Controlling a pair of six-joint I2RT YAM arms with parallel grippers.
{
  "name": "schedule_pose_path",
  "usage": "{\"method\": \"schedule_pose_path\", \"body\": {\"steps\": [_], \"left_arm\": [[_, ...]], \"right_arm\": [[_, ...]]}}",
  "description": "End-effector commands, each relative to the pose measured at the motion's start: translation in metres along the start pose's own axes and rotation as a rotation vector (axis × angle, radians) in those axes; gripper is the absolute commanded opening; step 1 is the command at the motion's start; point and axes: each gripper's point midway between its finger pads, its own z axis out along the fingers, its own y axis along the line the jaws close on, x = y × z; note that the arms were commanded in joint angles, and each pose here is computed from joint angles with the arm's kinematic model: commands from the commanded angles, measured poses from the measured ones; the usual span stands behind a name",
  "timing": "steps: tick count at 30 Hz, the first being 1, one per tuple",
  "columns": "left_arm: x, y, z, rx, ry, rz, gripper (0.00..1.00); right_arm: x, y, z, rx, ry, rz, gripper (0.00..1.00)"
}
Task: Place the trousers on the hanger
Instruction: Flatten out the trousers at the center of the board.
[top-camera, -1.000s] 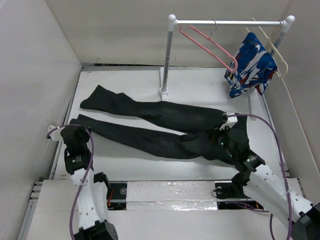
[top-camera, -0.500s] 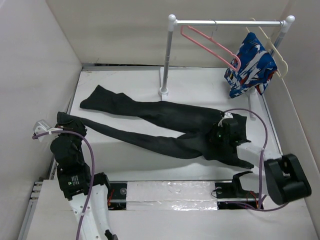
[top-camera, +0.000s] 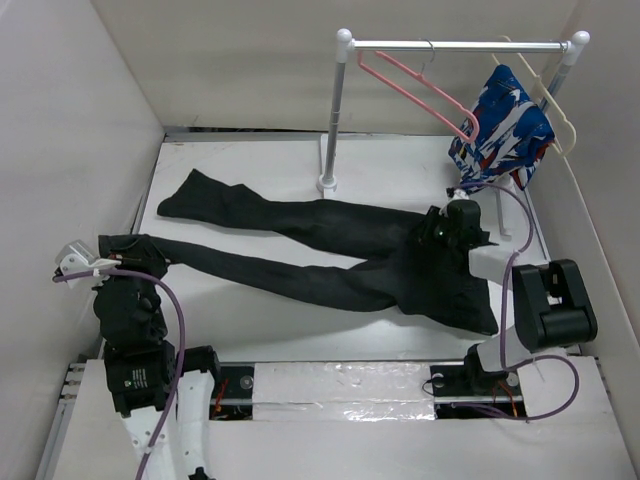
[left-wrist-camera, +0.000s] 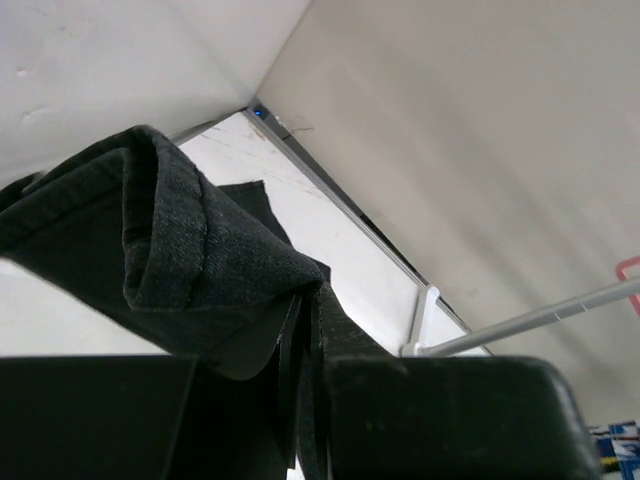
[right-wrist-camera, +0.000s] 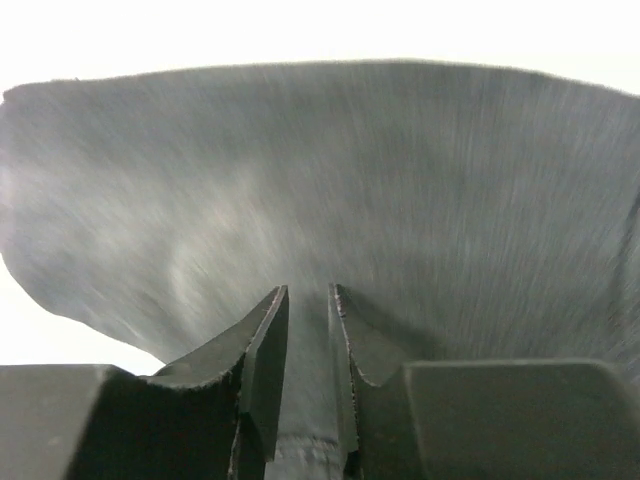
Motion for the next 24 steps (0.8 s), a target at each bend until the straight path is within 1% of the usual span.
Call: {"method": "schedule_pose_path", "body": {"steps": [1, 2, 3, 4, 5, 6, 7, 8, 9, 11, 12, 16, 17, 18, 20, 21, 22, 23, 24], "left_arm": [[-0.026, -0.03, -0.008, 0.111, -0.05, 0.023, 0.0], [-0.024, -0.036, -0.009, 0.141, -0.037, 0.019, 0.0], [-0.018, -0.039, -0.008, 0.163, -0.018, 0.014, 0.0], [-0.012, -0.044, -0.008, 0.199, 0.01, 0.005, 0.0], [-0.011, -0.047, -0.006, 0.212, 0.009, -0.001, 0.0], [-0.004, -0.045, -0.002, 0.209, 0.025, -0.001, 0.0], [0.0, -0.044, 0.002, 0.205, 0.038, 0.0, 0.0], [0.0, -0.044, 0.003, 0.204, 0.039, 0.002, 0.0], [0.002, -0.046, 0.004, 0.21, 0.049, 0.003, 0.0], [0.004, -0.049, 0.003, 0.227, 0.053, -0.002, 0.0], [0.006, -0.05, 0.002, 0.235, 0.062, -0.002, 0.0], [0.011, -0.056, -0.002, 0.273, 0.081, 0.0, 0.0], [0.012, -0.057, -0.004, 0.278, 0.087, 0.0, 0.0], [0.011, -0.056, -0.005, 0.279, 0.083, 0.001, 0.0], [0.013, -0.059, -0.01, 0.303, 0.092, 0.003, 0.0], [0.013, -0.057, -0.01, 0.298, 0.09, 0.007, 0.0], [0.016, -0.055, -0.01, 0.294, 0.092, 0.01, 0.0], [0.018, -0.053, -0.009, 0.289, 0.094, 0.012, 0.0], [0.019, -0.052, -0.009, 0.288, 0.096, 0.015, 0.0]], "right_arm": [[-0.05, 0.013, -0.019, -0.043, -0.119, -0.065, 0.3], [-0.05, 0.019, -0.038, -0.057, -0.156, -0.076, 0.31], [-0.051, 0.015, -0.049, -0.041, -0.177, -0.066, 0.38], [-0.049, 0.013, -0.06, -0.028, -0.195, -0.06, 0.42], [-0.027, 0.0, -0.069, 0.021, -0.161, -0.042, 0.46], [-0.041, -0.001, -0.093, 0.059, -0.251, -0.04, 0.51], [-0.039, -0.007, -0.104, 0.096, -0.269, -0.033, 0.51], [-0.023, -0.021, -0.114, 0.159, -0.236, -0.019, 0.51], [-0.021, -0.042, -0.125, 0.262, -0.28, 0.0, 0.56], [-0.028, -0.065, -0.154, 0.367, -0.36, 0.034, 0.68], [-0.03, -0.074, -0.16, 0.396, -0.374, 0.035, 0.72], [-0.037, -0.103, -0.154, 0.433, -0.325, 0.093, 0.73], [-0.034, -0.117, -0.143, 0.457, -0.281, 0.113, 0.74], [-0.035, -0.132, -0.144, 0.483, -0.264, 0.131, 0.74], [-0.039, -0.144, -0.129, 0.458, -0.217, 0.146, 0.75], [-0.038, -0.14, -0.122, 0.398, -0.186, 0.151, 0.75], [-0.037, -0.14, -0.117, 0.374, -0.175, 0.169, 0.74], [-0.042, -0.138, -0.111, 0.345, -0.185, 0.171, 0.73], [-0.04, -0.138, -0.101, 0.32, -0.167, 0.188, 0.68]]}}
